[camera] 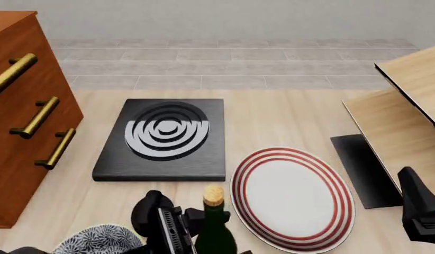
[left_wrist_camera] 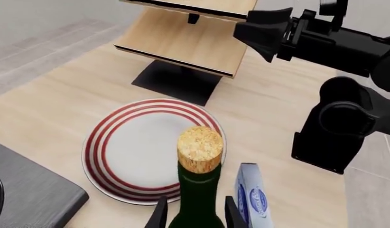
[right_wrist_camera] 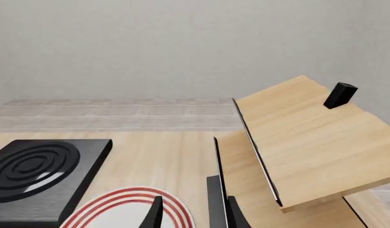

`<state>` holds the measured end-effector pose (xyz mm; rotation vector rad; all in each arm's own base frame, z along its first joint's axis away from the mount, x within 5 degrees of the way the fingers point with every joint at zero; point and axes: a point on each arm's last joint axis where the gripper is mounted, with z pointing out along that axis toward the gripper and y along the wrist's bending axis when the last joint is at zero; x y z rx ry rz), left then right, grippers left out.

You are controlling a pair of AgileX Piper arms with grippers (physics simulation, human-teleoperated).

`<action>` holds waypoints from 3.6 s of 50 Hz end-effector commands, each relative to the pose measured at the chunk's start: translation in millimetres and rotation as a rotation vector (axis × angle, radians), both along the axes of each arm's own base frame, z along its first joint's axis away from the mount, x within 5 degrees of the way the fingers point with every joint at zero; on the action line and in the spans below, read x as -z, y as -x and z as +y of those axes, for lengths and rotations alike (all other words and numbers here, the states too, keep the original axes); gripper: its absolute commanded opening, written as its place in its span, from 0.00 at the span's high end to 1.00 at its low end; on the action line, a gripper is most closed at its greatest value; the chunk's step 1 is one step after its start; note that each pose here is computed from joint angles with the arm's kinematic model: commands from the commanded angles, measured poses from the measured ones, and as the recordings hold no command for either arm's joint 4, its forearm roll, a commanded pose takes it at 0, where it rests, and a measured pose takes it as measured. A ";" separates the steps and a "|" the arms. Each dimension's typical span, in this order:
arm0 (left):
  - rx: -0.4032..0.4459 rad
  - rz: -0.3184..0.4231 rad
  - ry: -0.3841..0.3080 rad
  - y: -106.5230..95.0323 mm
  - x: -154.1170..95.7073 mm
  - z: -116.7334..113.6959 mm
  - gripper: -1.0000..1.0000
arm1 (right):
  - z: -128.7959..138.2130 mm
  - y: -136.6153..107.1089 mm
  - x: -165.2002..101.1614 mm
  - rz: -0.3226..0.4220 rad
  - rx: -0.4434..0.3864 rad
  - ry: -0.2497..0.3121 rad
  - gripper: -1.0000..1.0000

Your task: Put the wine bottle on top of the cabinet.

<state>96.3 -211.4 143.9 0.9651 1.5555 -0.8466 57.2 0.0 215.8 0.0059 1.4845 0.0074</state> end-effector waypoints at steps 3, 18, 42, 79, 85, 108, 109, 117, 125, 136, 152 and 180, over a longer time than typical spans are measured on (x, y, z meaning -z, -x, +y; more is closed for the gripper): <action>-0.013 -0.042 0.020 -0.7 -19.8 8.8 1.00 | 0.0 0.0 0.0 0.000 0.000 0.001 0.00; -0.030 -0.079 0.042 -2.0 -44.4 15.8 1.00 | 0.0 0.0 0.0 0.000 0.000 0.000 0.00; -0.098 -0.179 0.033 -13.0 -96.5 30.5 1.00 | 0.0 0.0 0.0 0.000 0.000 0.000 0.00; -0.294 -0.268 0.069 -22.8 -177.4 80.6 1.00 | 0.0 0.0 0.0 0.000 0.000 0.000 0.00; -0.335 -0.286 0.070 -24.5 -190.5 89.0 1.00 | 0.0 0.0 0.0 0.000 0.000 0.000 0.00; -0.448 -0.324 0.078 -24.6 -226.5 113.7 1.00 | 0.0 0.0 0.0 0.000 0.000 0.000 0.00; -0.458 -0.326 0.080 -24.6 -228.3 115.5 1.00 | 0.0 0.0 0.0 0.000 0.000 0.000 0.00; -0.489 -0.339 0.084 -22.8 -239.3 122.7 1.00 | 0.0 0.0 0.0 0.000 0.000 0.000 0.00; -0.530 -0.347 0.098 -21.0 -256.2 131.1 1.00 | 0.0 0.0 0.0 0.000 0.000 0.000 0.00; -0.592 -0.357 0.130 -16.6 -278.3 143.5 1.00 | 0.0 0.0 0.0 0.000 0.000 0.000 0.00; -0.659 -0.395 0.123 -14.8 -309.4 154.4 1.00 | 0.0 0.0 0.0 0.000 0.000 0.000 0.00; -0.765 -0.397 0.128 -17.8 -361.5 167.5 1.00 | 0.0 0.0 0.0 0.000 0.000 0.000 0.00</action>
